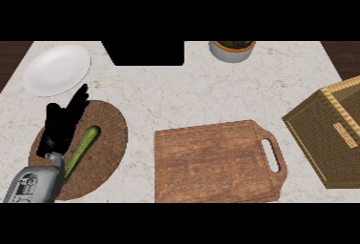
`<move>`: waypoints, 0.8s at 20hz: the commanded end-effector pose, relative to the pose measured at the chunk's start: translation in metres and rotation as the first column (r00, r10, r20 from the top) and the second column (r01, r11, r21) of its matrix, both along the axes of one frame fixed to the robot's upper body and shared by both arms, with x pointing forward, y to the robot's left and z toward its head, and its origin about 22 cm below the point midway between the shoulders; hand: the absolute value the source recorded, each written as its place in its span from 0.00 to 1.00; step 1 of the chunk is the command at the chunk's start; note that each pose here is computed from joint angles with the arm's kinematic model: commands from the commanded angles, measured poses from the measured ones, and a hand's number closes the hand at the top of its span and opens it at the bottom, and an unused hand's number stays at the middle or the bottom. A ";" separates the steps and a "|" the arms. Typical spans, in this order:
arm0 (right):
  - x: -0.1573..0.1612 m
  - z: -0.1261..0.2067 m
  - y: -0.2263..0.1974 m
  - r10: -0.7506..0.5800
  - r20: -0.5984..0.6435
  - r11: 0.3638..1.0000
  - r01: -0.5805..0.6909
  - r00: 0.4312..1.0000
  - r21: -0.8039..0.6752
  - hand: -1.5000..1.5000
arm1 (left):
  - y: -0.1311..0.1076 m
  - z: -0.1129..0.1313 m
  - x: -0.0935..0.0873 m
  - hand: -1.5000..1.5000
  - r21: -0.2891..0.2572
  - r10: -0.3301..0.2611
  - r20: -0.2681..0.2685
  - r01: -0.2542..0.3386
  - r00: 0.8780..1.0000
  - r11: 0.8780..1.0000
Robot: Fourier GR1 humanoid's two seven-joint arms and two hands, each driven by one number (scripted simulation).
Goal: Pick the bell pepper from the cutting board and place it in the basket
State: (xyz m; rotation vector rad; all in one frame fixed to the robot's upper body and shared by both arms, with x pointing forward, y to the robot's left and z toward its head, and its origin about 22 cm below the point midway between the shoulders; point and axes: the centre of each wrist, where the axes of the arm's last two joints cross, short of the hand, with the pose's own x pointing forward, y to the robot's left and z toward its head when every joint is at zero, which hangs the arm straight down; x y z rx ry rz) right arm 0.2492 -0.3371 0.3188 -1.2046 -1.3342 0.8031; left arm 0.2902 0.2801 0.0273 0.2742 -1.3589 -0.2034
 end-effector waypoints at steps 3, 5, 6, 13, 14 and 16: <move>0.003 -0.020 -0.054 0.063 -0.026 0.998 -0.062 0.998 0.031 1.00 | 0.006 -0.013 -0.001 0.50 -0.005 -0.006 -0.010 0.006 1.000 1.000; 0.012 -0.046 -0.055 0.061 -0.028 0.998 -0.061 0.998 0.014 1.00 | -0.016 -0.011 -0.003 0.50 0.003 -0.004 -0.011 0.004 1.000 1.000; 0.020 -0.061 -0.045 0.063 -0.042 0.998 -0.062 0.997 0.014 1.00 | -0.002 -0.006 0.010 0.50 -0.001 -0.008 0.007 0.008 1.000 1.000; 0.038 -0.104 -0.066 0.077 -0.096 0.991 -0.065 0.992 0.120 1.00 | -0.020 -0.001 0.003 0.50 -0.015 -0.010 -0.003 0.010 1.000 1.000; 0.037 -0.099 -0.076 0.084 -0.144 0.989 -0.065 0.986 0.134 1.00 | -0.001 -0.015 0.008 0.50 0.005 -0.006 0.000 0.006 1.000 1.000; 0.037 -0.118 -0.072 0.035 -0.156 0.972 0.002 0.987 0.235 1.00 | 0.007 0.009 0.008 0.50 0.010 0.005 -0.008 -0.005 1.000 1.000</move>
